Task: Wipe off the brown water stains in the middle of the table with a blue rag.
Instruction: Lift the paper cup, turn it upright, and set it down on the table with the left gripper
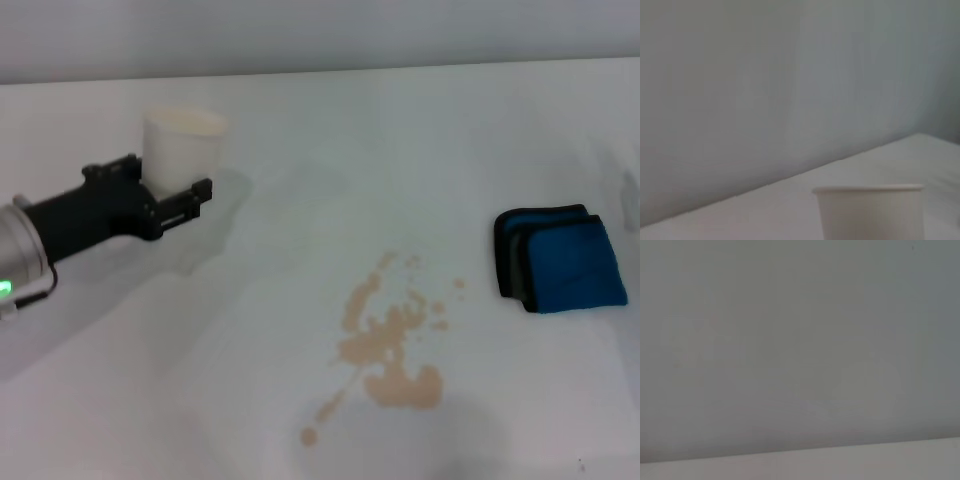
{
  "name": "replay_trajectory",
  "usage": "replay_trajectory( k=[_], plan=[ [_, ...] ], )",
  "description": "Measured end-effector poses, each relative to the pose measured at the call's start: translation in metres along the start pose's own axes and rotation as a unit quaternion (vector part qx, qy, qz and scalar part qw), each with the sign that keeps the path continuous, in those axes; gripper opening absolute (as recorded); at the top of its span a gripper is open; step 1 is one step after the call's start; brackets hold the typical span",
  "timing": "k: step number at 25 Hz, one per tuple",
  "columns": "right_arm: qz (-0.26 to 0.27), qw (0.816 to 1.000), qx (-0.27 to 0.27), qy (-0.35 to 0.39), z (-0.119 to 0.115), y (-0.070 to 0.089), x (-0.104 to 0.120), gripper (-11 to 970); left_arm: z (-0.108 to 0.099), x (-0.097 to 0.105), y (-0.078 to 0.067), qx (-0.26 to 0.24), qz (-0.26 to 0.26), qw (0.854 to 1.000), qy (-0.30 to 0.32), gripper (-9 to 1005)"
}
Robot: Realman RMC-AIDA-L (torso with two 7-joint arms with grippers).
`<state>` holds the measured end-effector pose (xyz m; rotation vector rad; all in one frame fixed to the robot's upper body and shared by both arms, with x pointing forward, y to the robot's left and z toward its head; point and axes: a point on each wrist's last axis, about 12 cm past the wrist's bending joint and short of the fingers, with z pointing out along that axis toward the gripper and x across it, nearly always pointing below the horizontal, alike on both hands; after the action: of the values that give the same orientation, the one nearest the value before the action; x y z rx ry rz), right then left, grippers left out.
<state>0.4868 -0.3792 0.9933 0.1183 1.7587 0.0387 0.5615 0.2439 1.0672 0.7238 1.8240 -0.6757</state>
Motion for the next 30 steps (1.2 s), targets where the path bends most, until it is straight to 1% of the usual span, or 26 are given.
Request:
replay_trajectory(
  k=[1,3,4,7,11,12,16,18,23,24,26,27,30],
  plan=[
    [0.0,1.0,0.0,0.0,0.0,0.0,0.0,395,-0.001,0.004,-0.001,-0.002,-0.007,1.0,-0.003,664],
    [0.0,1.0,0.0,0.0,0.0,0.0,0.0,395,-0.004,0.02,-0.002,-0.013,-0.038,0.999,-0.016,663],
    [-0.001,1.0,0.0,-0.001,0.0,0.0,0.0,395,-0.005,0.023,-0.002,-0.016,-0.046,0.999,-0.018,663],
    [-0.001,1.0,0.0,-0.002,0.0,0.0,0.0,395,-0.01,0.042,-0.004,-0.036,-0.076,0.996,-0.031,661],
    [-0.005,1.0,0.001,-0.004,0.0,-0.002,-0.002,394,-0.014,0.053,-0.008,-0.042,-0.092,0.994,-0.036,659],
    [-0.007,1.0,0.0,-0.004,0.0,-0.002,-0.002,394,-0.014,0.053,-0.008,-0.042,-0.092,0.994,-0.036,658],
    [-0.01,1.0,-0.003,-0.005,0.002,-0.002,-0.003,394,-0.018,0.064,-0.01,-0.048,-0.104,0.993,-0.027,656],
    [-0.01,1.0,-0.004,-0.005,0.002,-0.002,-0.004,394,-0.019,0.066,-0.011,-0.048,-0.1,0.994,-0.023,655],
    [-0.012,1.0,-0.009,-0.002,0.003,0.0,-0.003,394,-0.022,0.077,-0.015,-0.049,-0.066,0.997,-0.002,656],
    [-0.012,1.0,-0.009,-0.001,0.003,0.0,-0.003,395,-0.022,0.077,-0.015,-0.049,-0.066,0.997,-0.002,656],
    [-0.012,1.0,-0.009,-0.001,0.003,0.0,-0.003,395,-0.023,0.079,-0.016,-0.048,-0.031,0.998,0.005,657],
    [-0.012,1.0,-0.009,-0.001,0.003,0.0,-0.003,395,-0.023,0.079,-0.016,-0.047,-0.025,0.999,0.005,657],
    [-0.014,1.0,-0.011,0.001,0.003,0.001,-0.002,395,-0.022,0.079,-0.016,-0.041,0.016,0.999,0.012,655]
  ],
)
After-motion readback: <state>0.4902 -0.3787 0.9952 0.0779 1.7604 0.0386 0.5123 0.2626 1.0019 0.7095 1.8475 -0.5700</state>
